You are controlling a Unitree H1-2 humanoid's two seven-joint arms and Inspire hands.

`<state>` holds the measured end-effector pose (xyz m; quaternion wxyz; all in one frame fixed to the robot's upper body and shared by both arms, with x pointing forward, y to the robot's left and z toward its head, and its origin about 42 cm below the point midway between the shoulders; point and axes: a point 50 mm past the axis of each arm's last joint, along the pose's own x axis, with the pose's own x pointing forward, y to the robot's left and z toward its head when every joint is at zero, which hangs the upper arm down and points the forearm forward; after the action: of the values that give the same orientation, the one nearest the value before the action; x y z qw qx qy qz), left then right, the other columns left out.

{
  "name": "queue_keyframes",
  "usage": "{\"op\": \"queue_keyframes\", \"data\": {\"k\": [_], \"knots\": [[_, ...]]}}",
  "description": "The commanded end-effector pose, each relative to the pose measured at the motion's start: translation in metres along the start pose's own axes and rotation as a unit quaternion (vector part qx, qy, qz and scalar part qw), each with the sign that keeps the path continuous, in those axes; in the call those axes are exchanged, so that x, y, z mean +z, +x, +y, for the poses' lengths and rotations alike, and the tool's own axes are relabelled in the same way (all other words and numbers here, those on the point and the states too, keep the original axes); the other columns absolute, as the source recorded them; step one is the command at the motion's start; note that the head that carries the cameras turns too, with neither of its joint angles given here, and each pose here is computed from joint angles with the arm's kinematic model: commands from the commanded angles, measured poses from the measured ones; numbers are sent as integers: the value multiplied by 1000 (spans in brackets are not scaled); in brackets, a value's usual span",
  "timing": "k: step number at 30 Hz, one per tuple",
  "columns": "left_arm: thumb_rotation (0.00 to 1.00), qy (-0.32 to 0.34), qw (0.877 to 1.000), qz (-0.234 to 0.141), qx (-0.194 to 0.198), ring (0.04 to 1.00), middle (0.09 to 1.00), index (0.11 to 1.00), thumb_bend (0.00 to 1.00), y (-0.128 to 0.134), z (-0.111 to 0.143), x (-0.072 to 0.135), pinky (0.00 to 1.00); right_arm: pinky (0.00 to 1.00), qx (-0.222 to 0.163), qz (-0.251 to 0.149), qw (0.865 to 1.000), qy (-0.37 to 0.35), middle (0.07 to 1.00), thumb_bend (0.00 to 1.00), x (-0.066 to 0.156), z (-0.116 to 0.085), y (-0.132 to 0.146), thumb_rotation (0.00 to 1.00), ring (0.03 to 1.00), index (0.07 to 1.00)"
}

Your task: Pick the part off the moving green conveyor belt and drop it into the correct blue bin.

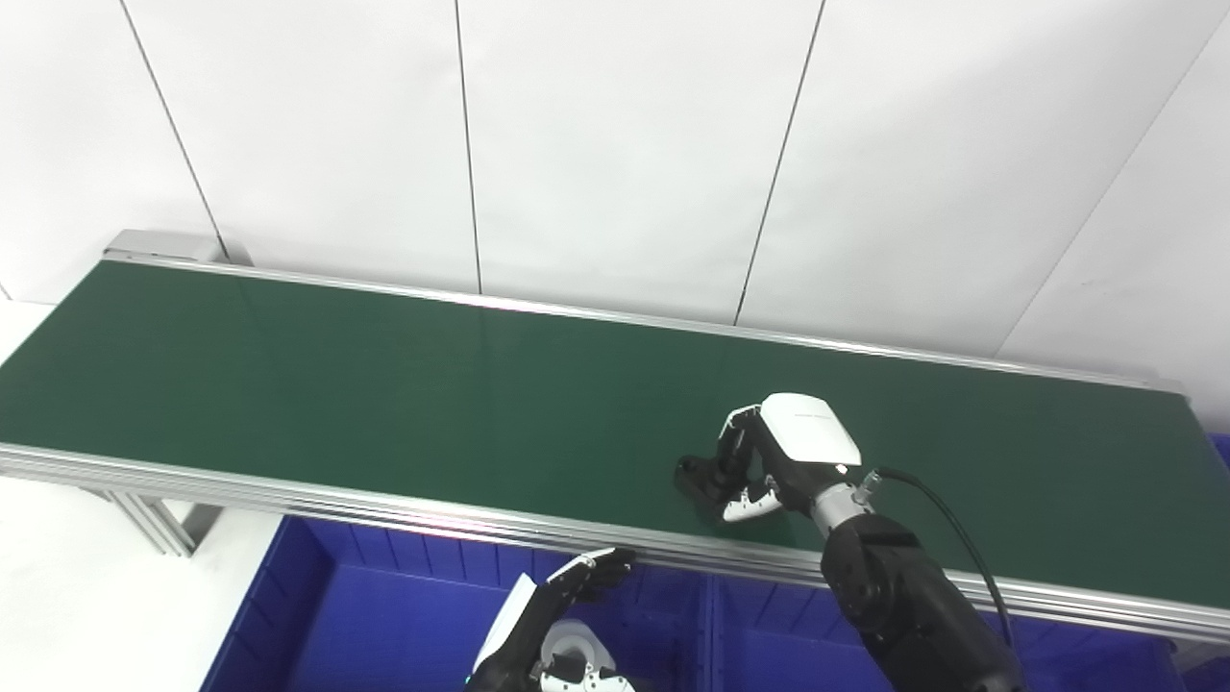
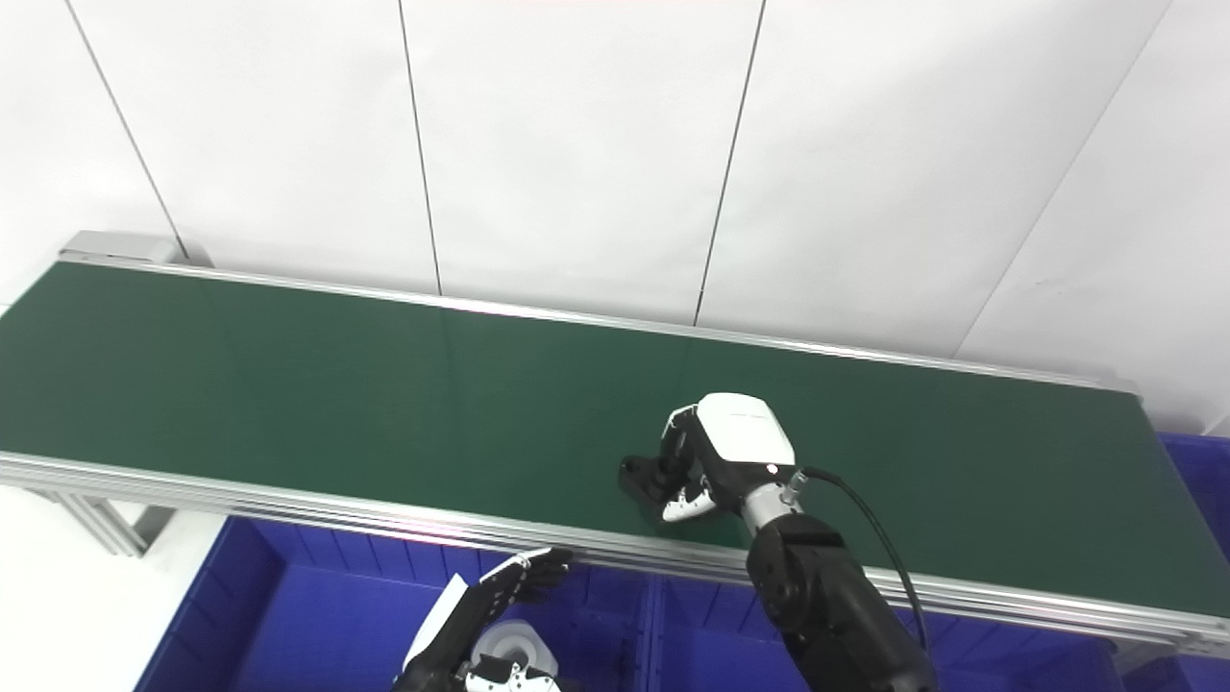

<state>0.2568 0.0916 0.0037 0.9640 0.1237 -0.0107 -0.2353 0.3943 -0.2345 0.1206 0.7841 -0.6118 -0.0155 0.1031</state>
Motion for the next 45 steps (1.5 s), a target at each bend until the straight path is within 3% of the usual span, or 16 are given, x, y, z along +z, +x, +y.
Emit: {"op": "queue_keyframes", "data": {"k": [1, 9, 17, 22, 27, 34, 38, 43, 45], "knots": [[168, -3, 999, -38, 4, 800, 808, 807, 731, 12, 3, 15, 756, 289, -18, -27, 999, -13, 478, 523, 5, -8, 0, 0, 369, 490], [171, -5, 999, -36, 3, 796, 806, 809, 731, 12, 2, 15, 752, 269, -42, -44, 998, -11, 474, 525, 11, -16, -6, 0, 354, 489], [173, -1, 999, -38, 3, 803, 808, 807, 734, 12, 2, 17, 765, 247, -105, -64, 992, 32, 472, 522, 17, -33, -34, 0, 325, 487], [191, 4, 999, -36, 2, 802, 814, 808, 738, 12, 2, 18, 756, 194, -134, -50, 988, 53, 471, 521, 15, -41, -58, 0, 268, 487], [171, 1, 999, -41, 3, 800, 806, 804, 736, 10, 3, 21, 762, 243, -150, -35, 985, 76, 475, 521, 8, -43, -86, 0, 318, 487], [178, 0, 999, -38, 0, 803, 803, 805, 736, 8, 3, 30, 773, 260, -145, 12, 982, 122, 476, 523, -11, -22, -131, 0, 335, 486], [172, 0, 999, -42, -1, 803, 804, 807, 734, 9, 2, 35, 769, 256, -120, 54, 980, 147, 441, 517, -27, 0, -155, 0, 335, 504], [174, -3, 999, -44, -3, 797, 802, 806, 737, 13, -3, 39, 761, 319, -97, 92, 978, 158, 414, 514, -45, 23, -175, 0, 391, 525], [182, -3, 999, -47, -3, 796, 800, 804, 739, 15, -5, 41, 758, 267, -92, 104, 978, 158, 413, 516, -49, 34, -179, 0, 360, 523]]}}
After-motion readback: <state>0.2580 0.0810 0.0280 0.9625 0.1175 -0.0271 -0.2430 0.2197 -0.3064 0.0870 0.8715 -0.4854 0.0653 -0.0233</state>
